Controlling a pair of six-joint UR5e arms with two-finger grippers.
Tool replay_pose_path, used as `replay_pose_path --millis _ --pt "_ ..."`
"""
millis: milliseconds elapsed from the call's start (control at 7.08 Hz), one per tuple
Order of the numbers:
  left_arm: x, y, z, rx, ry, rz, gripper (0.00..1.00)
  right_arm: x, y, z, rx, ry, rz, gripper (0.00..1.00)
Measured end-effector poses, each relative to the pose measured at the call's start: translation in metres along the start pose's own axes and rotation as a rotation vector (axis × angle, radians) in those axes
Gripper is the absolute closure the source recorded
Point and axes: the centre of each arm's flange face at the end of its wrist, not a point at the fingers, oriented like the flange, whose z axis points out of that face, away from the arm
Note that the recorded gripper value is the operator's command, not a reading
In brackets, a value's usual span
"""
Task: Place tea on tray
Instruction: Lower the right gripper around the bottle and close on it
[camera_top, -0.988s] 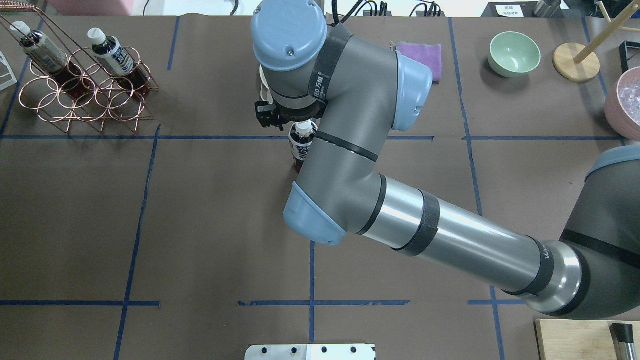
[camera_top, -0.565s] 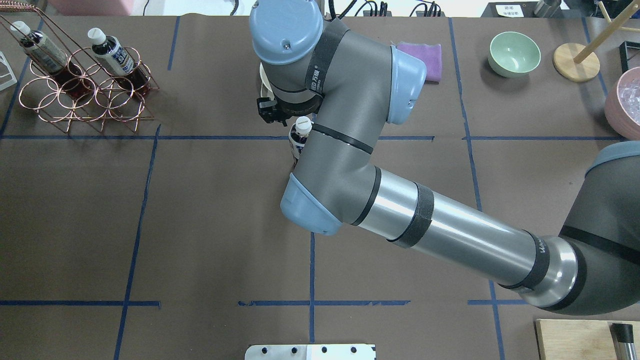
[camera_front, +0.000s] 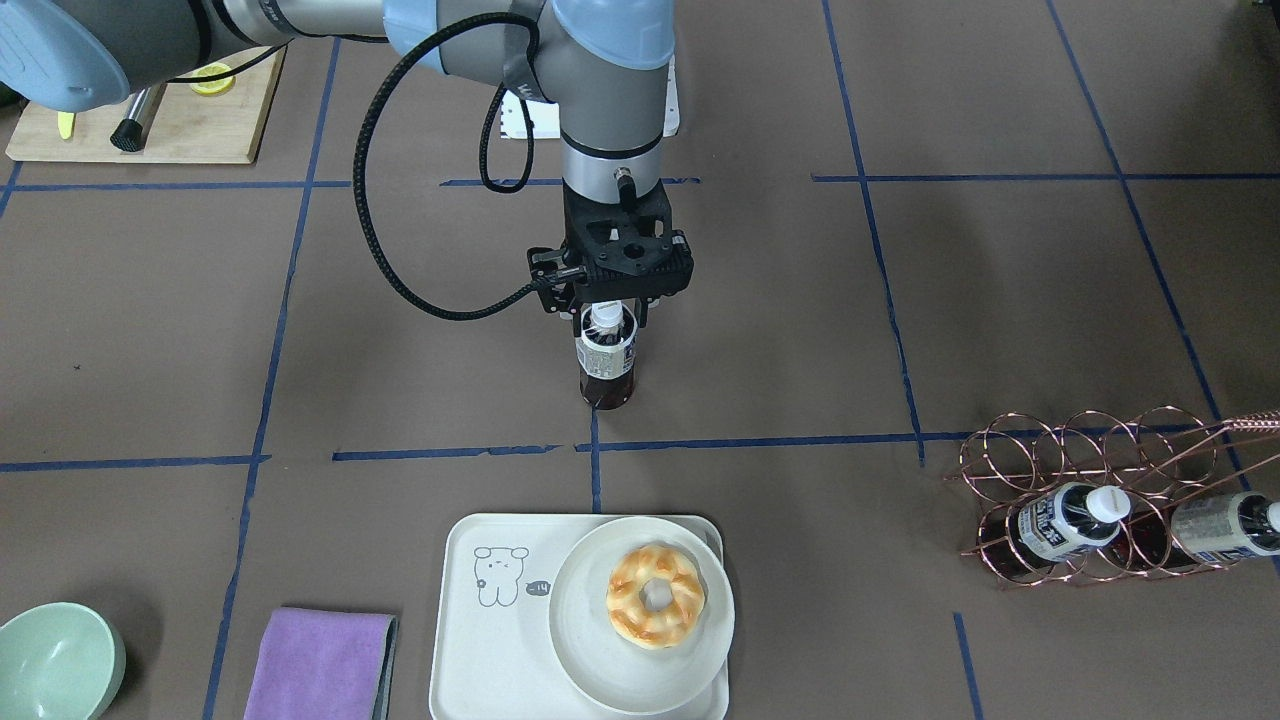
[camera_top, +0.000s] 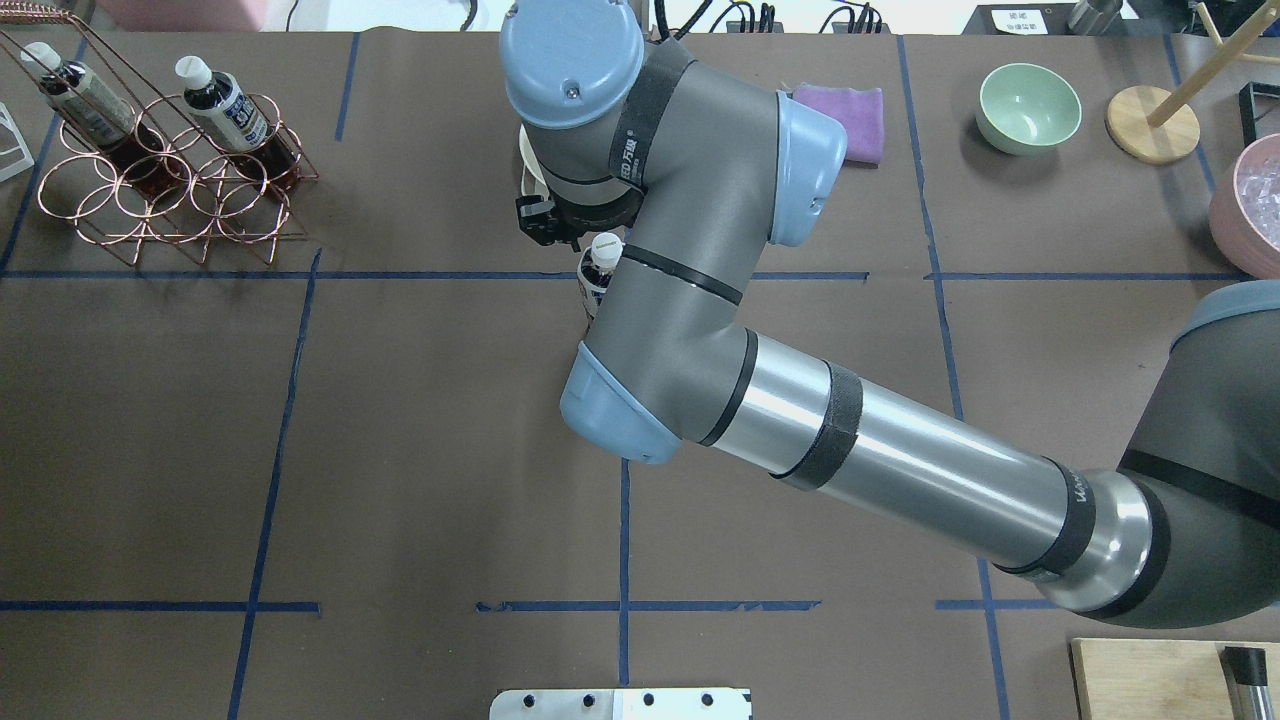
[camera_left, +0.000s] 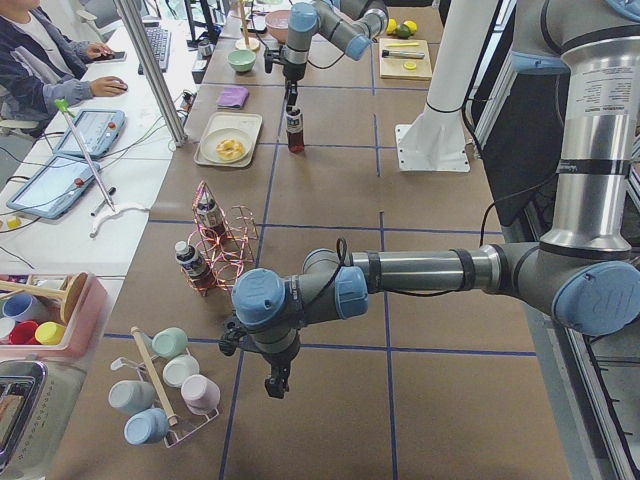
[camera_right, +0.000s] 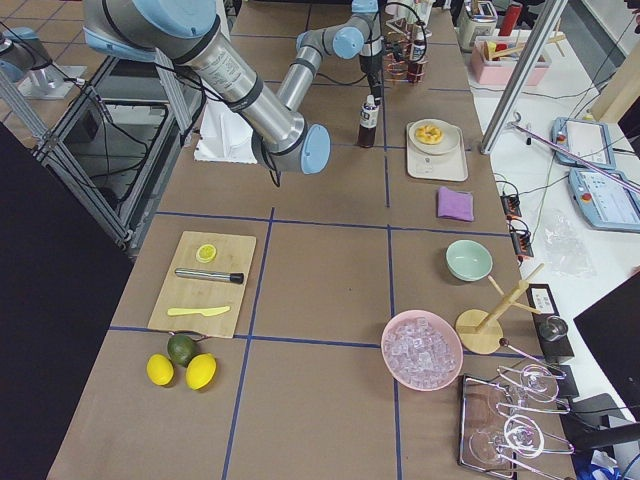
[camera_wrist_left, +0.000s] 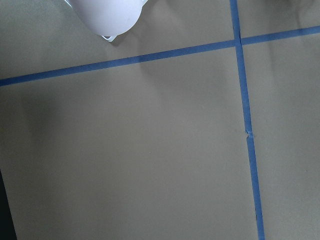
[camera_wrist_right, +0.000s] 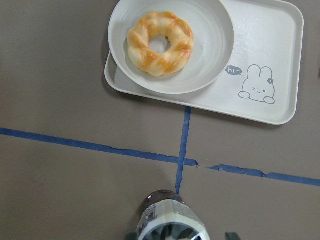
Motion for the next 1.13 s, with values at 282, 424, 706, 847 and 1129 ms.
replay_pose_path --millis 282,424,706,847,1129 --pt "0.0006 -0.0007 -0.0003 0.0 0.0 0.001 0.0 -0.0004 0.0017 0.001 -0.017 -0.007 0.002 0.36" --pt "0.0006 -0.0008 0.0 0.0 -0.001 0.002 0.0 -0.0008 0.0033 0.002 -0.029 -0.012 0.003 0.38" --pt "0.0004 -0.001 0.0002 0.0 0.0 0.002 0.0 -0.0021 0.0047 0.0015 -0.042 -0.019 0.004 0.59" --pt "0.0005 -0.0013 0.0 0.0 -0.001 0.002 0.0 -0.0025 0.0046 0.0006 -0.042 -0.021 0.004 0.76" --pt "0.0008 -0.0016 -0.0004 0.001 -0.001 0.002 0.0 -0.0021 0.0035 -0.0012 -0.038 -0.022 0.004 1.0"
